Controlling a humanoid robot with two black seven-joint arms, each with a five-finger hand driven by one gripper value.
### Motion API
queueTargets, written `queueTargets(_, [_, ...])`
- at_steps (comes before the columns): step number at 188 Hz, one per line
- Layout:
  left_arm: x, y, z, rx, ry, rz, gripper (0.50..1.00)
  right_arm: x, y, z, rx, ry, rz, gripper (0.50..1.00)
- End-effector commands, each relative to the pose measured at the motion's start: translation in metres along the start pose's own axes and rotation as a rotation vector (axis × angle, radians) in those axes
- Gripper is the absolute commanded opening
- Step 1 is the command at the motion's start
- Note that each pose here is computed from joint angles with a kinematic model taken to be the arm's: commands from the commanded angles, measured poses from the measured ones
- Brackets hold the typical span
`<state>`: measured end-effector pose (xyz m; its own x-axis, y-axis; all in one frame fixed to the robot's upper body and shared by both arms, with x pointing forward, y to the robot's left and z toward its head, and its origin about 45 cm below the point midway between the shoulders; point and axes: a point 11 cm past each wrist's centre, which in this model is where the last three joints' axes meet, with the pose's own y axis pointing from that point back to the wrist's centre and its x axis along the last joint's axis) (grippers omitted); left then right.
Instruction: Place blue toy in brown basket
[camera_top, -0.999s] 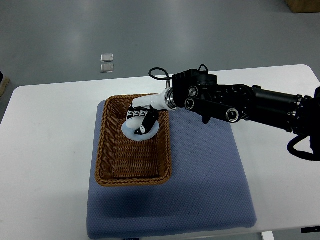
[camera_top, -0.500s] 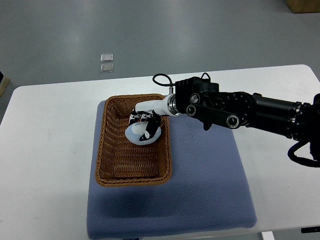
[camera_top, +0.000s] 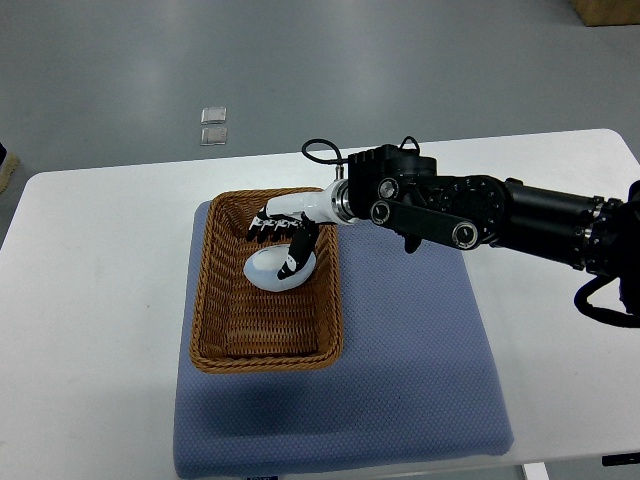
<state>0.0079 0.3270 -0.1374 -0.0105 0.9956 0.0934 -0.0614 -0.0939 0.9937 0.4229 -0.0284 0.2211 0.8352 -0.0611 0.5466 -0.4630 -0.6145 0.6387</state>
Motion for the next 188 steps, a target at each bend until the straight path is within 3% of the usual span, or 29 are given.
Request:
queueTargets(1, [0.000, 0.000, 0.000, 0.000, -0.001, 0.000, 1.000, 0.007, 0.002, -0.006, 0.016, -0.008, 0.016, 0.832])
queueTargets(59, [0.000, 0.000, 0.000, 0.000, -0.001, 0.000, 1.000, 0.066, 0.031, -0.057, 0.253, -0.233, 0.157, 0.834])
queueTargets(89, [0.000, 0.000, 0.000, 0.000, -0.001, 0.000, 1.000, 0.102, 0.069, -0.003, 0.421, -0.588, 0.308, 0.852])
queueTargets(114, [0.000, 0.000, 0.000, 0.000, -0.001, 0.000, 1.000, 0.110, 0.089, 0.038, 0.591, -0.898, 0.422, 0.856])
queueTargets(158, [-0.001, 0.000, 0.000, 0.000, -0.002, -0.002, 1.000, 0.080, 0.102, 0.124, 0.752, -1.364, 0.586, 0.866])
queueTargets(188, [-0.001, 0.000, 0.000, 0.000, -0.004, -0.002, 1.000, 0.059, 0.104, 0.160, 0.795, -1.521, 0.676, 0.883])
